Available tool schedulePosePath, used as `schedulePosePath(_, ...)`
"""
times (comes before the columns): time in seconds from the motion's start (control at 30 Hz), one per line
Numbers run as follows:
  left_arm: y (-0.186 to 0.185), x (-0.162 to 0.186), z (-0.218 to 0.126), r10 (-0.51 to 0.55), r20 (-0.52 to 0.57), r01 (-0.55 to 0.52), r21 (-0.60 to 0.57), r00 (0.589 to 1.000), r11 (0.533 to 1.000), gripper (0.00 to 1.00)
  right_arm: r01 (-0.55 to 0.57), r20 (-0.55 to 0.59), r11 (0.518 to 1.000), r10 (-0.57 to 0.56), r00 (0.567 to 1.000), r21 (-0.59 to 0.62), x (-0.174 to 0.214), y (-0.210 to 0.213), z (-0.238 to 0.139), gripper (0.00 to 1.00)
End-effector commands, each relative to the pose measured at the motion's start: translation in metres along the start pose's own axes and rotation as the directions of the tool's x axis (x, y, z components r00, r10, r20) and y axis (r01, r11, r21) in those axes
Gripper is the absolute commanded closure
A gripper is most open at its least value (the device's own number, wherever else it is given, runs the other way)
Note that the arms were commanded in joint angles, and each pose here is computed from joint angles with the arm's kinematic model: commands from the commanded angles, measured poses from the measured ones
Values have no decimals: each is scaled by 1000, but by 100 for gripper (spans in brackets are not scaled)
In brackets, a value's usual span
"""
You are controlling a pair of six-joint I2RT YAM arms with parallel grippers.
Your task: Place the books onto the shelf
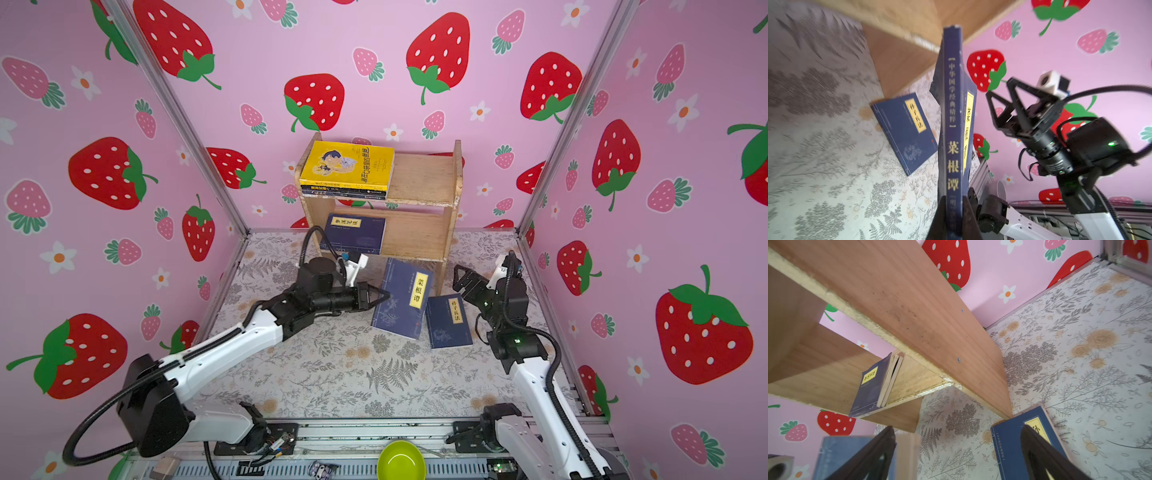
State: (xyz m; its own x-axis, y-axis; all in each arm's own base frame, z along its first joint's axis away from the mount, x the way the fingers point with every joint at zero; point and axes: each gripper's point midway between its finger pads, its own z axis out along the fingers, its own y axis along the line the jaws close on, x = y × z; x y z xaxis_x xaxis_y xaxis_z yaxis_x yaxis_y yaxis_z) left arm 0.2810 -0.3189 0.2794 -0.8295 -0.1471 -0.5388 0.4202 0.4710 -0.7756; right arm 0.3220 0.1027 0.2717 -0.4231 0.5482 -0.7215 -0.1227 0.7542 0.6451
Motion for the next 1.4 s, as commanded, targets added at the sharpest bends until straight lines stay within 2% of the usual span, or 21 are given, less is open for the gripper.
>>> schedulePosePath(0.0,15,-16,-26,-19,84,30,-122,996,992,100,-36,-33,993,32,999,-109,2,20,6,5)
schedulePosePath(0.07,22,-28,-41,-39,143,65,-183,989,981,100,-49,-71,987,39,997,-154,8,28,14,6)
schedulePosePath(0.13,31,-39,-52,-68,208,114,-217,976,969,100,-73,-90,966,52,995,-248,11,48,15,6)
schedulePosePath(0.33,17,-70,-74,-56,388,129,-164,920,978,100,-144,-181,869,64,981,-474,45,105,13,6)
schedulePosePath(0.47,11,-98,-98,-12,536,124,-175,844,977,100,-188,-258,799,42,965,-571,71,139,11,4)
schedulePosePath(0.6,12,-113,-113,-30,630,175,-169,776,970,100,-258,-329,731,49,943,-632,84,158,9,2)
schedulePosePath(0.87,8,-135,-118,-64,712,209,-118,699,971,100,-284,-398,660,-25,917,-696,97,196,8,0)
schedulePosePath(1.03,11,-149,-110,-89,758,213,-67,647,975,100,-326,-430,627,-16,903,-708,99,210,19,1)
schedulePosePath(1.2,11,-156,-97,-132,770,205,1,624,979,100,-377,-462,595,10,887,-710,105,222,31,2)
schedulePosePath(1.37,8,-158,-86,-166,762,201,48,626,978,100,-410,-479,584,41,877,-701,110,230,48,5)
